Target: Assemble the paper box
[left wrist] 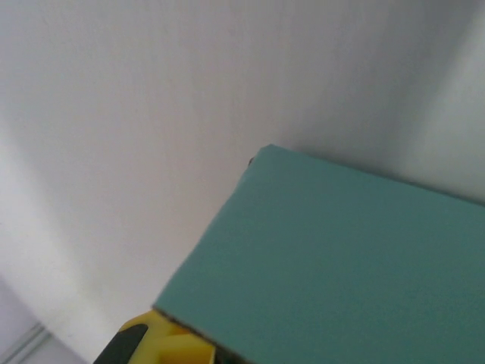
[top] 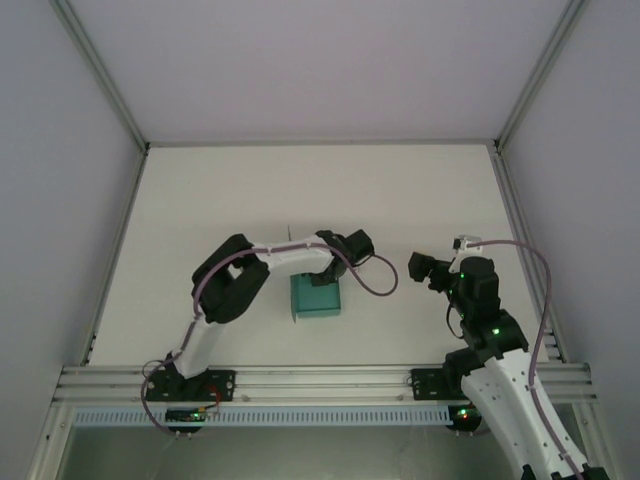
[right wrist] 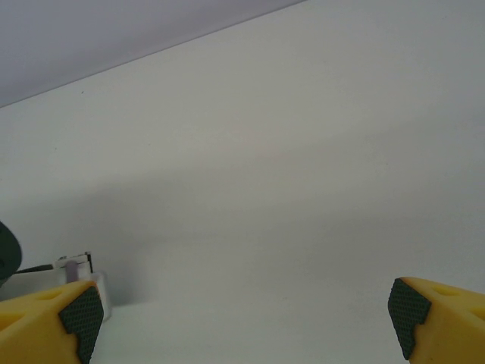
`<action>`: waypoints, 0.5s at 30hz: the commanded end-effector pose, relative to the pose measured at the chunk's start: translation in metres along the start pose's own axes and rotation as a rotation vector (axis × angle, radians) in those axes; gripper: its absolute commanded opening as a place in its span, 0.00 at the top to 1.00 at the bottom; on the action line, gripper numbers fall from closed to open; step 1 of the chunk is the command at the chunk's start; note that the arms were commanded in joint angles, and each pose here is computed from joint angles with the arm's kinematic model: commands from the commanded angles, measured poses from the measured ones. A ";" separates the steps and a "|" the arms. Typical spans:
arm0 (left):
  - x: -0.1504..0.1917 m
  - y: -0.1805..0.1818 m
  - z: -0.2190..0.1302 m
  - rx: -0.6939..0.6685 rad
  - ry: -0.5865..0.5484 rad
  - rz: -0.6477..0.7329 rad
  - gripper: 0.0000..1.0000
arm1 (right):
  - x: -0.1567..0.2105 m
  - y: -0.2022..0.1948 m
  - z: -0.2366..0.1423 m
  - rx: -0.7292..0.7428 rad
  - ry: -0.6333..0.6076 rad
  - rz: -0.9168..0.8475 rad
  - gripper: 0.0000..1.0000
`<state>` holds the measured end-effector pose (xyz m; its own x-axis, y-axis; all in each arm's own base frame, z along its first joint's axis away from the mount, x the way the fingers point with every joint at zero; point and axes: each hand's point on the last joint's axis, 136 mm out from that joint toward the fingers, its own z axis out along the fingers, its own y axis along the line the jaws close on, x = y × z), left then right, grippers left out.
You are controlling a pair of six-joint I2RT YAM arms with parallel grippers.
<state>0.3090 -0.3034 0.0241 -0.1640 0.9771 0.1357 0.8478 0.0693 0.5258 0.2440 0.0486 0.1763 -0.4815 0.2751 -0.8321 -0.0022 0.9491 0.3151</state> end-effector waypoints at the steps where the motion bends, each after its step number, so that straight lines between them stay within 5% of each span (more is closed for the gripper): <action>1: -0.020 -0.031 0.039 0.083 -0.047 -0.023 1.00 | 0.002 0.000 0.002 -0.014 0.001 0.029 0.00; 10: -0.017 -0.004 -0.024 0.106 -0.186 -0.041 0.48 | 0.010 -0.009 0.005 0.001 0.030 0.045 0.01; 15: -0.014 0.004 -0.053 0.113 -0.246 -0.033 0.35 | 0.014 -0.004 0.007 -0.050 0.050 0.059 0.01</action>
<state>0.3007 -0.3217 0.0476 -0.1157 0.9924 -0.0421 0.8769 0.1219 0.4649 0.2438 0.0428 0.1626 -0.5090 0.3144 -0.8013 0.0178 0.9346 0.3554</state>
